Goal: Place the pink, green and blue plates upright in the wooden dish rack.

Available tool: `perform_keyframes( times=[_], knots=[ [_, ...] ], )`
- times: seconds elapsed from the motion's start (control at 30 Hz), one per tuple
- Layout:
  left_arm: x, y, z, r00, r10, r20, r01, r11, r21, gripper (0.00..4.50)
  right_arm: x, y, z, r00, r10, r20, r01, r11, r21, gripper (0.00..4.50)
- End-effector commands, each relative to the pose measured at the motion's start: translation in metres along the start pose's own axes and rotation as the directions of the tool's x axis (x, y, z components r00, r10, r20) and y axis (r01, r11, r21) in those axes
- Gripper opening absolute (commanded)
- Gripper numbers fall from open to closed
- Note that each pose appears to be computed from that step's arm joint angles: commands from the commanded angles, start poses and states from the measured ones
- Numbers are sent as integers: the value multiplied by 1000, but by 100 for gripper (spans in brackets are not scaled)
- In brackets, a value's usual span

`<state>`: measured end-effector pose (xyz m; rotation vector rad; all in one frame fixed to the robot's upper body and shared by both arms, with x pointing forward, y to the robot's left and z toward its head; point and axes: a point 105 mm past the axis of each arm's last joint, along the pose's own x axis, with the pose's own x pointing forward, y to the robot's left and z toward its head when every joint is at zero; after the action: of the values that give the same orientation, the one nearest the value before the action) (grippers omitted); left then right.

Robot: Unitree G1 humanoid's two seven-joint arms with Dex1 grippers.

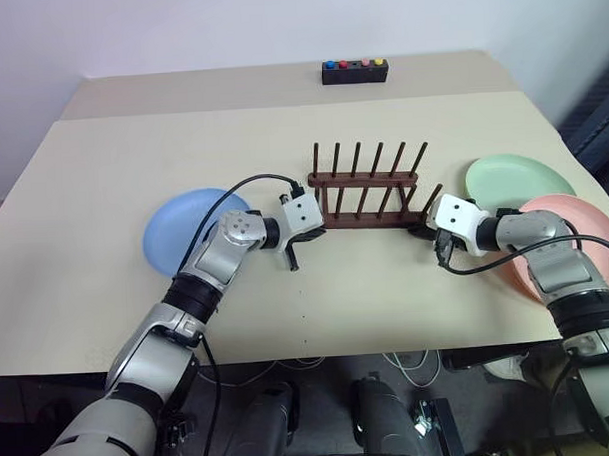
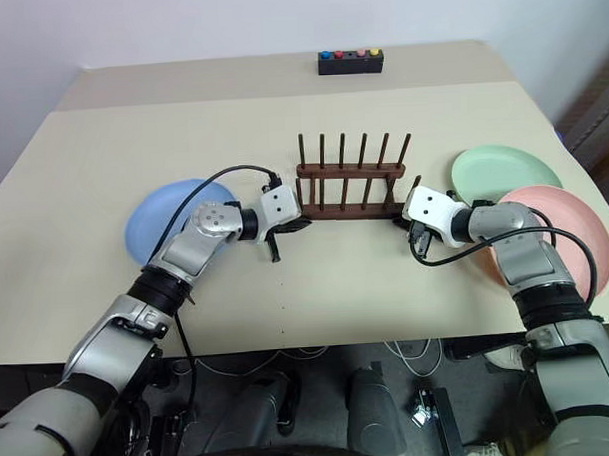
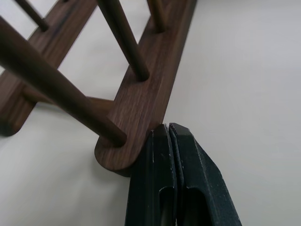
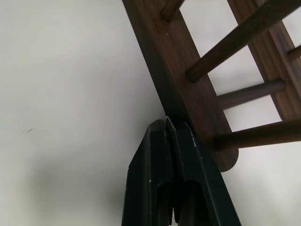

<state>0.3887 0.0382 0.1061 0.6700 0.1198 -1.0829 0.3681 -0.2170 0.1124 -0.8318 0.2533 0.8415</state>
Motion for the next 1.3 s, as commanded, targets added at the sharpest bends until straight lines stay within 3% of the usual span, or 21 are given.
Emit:
perform_keyframes(
  times=[0.03,0.63,0.73,0.9,1.03,1.13,1.2,1.3],
  knots=[
    [-2,15,11,998,48,47,-49,999,19,0,5,-13,7,998,-53,18,54,997,-48,3],
    [-3,34,7,994,109,26,-109,994,-2,0,24,-32,13,988,-143,60,148,983,-106,3],
    [-3,33,20,988,108,114,-96,990,-103,0,25,-33,14,987,-146,63,153,981,-118,3],
    [-4,17,22,991,54,124,-44,996,-77,0,22,-43,18,975,-203,90,214,967,-135,3],
    [-15,16,36,980,33,195,7,979,-203,0,13,-38,28,974,-129,188,133,991,-6,3],
    [-41,14,62,935,8,353,104,949,-298,0,-16,-44,48,934,-68,352,-3,980,197,3],
    [-60,15,72,904,13,427,156,920,-359,85,-41,-49,65,889,-55,454,-75,962,264,88],
    [-84,12,76,882,-5,471,212,898,-386,232,-70,-62,81,856,-123,502,-64,939,339,232]
  ],
)
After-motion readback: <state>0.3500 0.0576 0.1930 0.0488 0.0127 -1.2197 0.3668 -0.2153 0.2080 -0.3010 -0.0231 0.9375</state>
